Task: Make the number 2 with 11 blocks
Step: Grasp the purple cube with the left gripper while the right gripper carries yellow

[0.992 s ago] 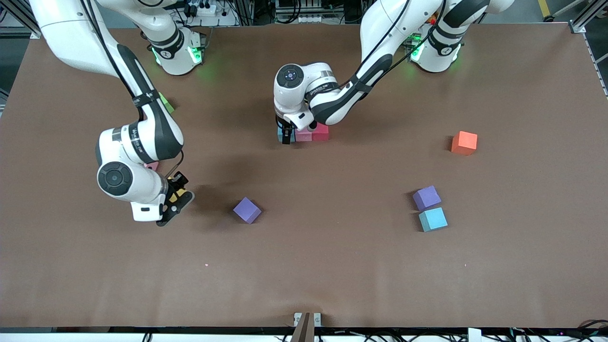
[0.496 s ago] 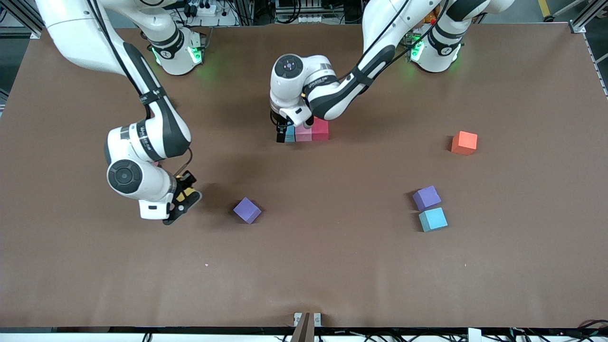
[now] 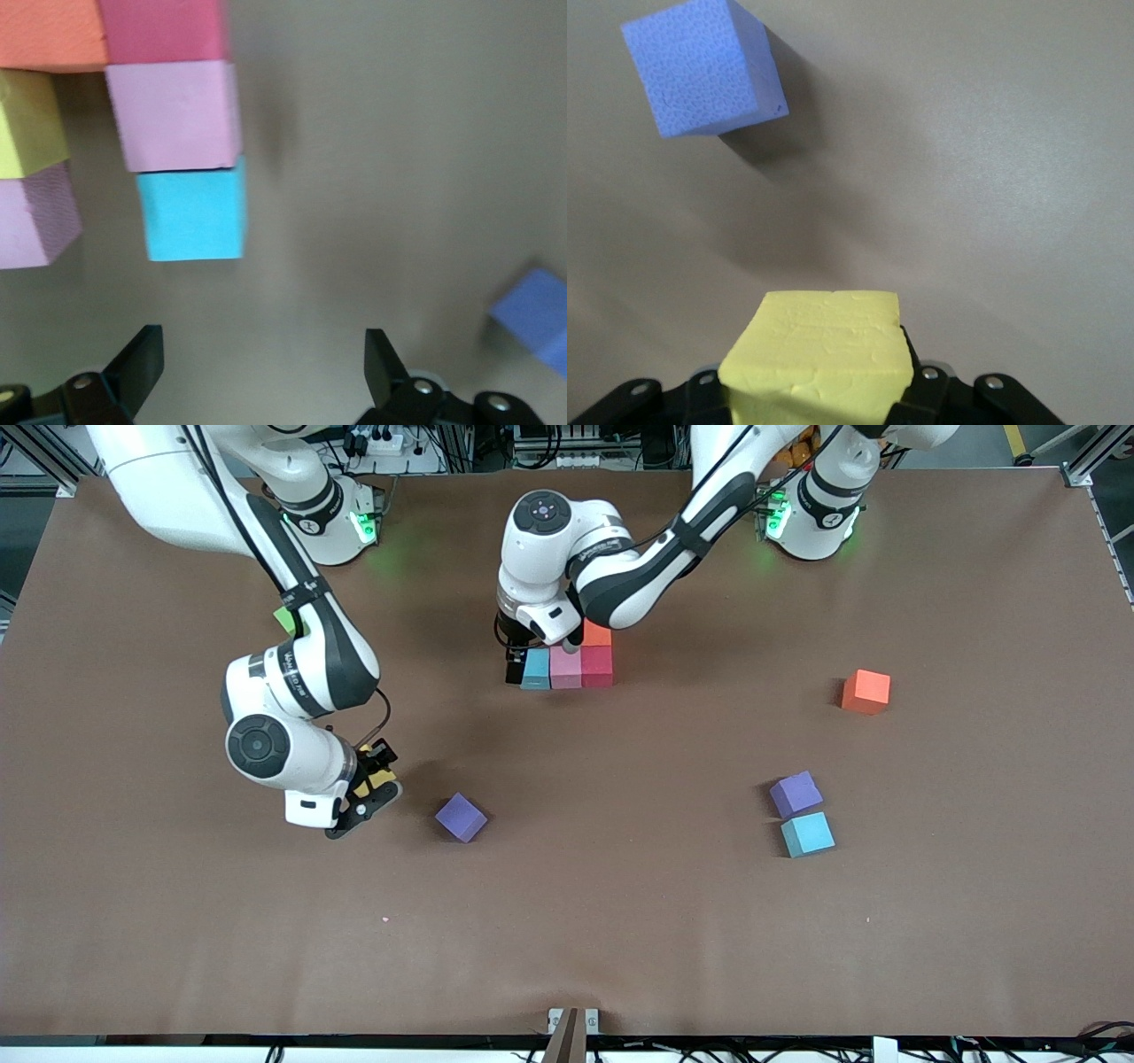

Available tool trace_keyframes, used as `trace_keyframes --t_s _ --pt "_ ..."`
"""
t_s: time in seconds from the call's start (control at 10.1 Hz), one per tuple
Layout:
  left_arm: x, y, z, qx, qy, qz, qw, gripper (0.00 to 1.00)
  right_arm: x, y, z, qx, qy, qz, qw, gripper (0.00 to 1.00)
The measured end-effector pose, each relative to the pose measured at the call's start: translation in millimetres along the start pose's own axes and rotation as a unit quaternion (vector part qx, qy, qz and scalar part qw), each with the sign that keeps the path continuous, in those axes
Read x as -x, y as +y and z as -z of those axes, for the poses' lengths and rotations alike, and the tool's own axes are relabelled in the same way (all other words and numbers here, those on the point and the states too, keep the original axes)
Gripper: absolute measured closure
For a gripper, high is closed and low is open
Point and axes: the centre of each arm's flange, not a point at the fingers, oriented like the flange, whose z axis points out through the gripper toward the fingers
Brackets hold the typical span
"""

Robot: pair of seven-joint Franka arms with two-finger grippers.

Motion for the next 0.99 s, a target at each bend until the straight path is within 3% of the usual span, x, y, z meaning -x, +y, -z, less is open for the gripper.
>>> trace_keyframes --t_s 0.3,0.5,0.79,0.99 --pt "-38.4 68.1 54.0 0.047 0.001 0.007 0.999 0.0 11.9 -4.7 -0.3 -0.002 0.009 -0.027 1.0 0.41" --pt "-91.1 125.7 68.4 0.064 0.014 -0.031 0.997 0.0 17.0 -24.4 -8.2 -0.001 0.017 -0.074 0.997 0.41" --pt "-192.6 201.6 72.7 0.061 0.042 -0.15 0.986 0.0 -2.6 -110.4 -15.1 -0.024 0.033 -0.161 0.986 0.41" --pt "-249.1 223.9 58.6 0.022 0.066 -0.246 0.967 0.0 -10.2 -157.1 -20.8 -0.032 0.04 -0.202 0.978 0.41"
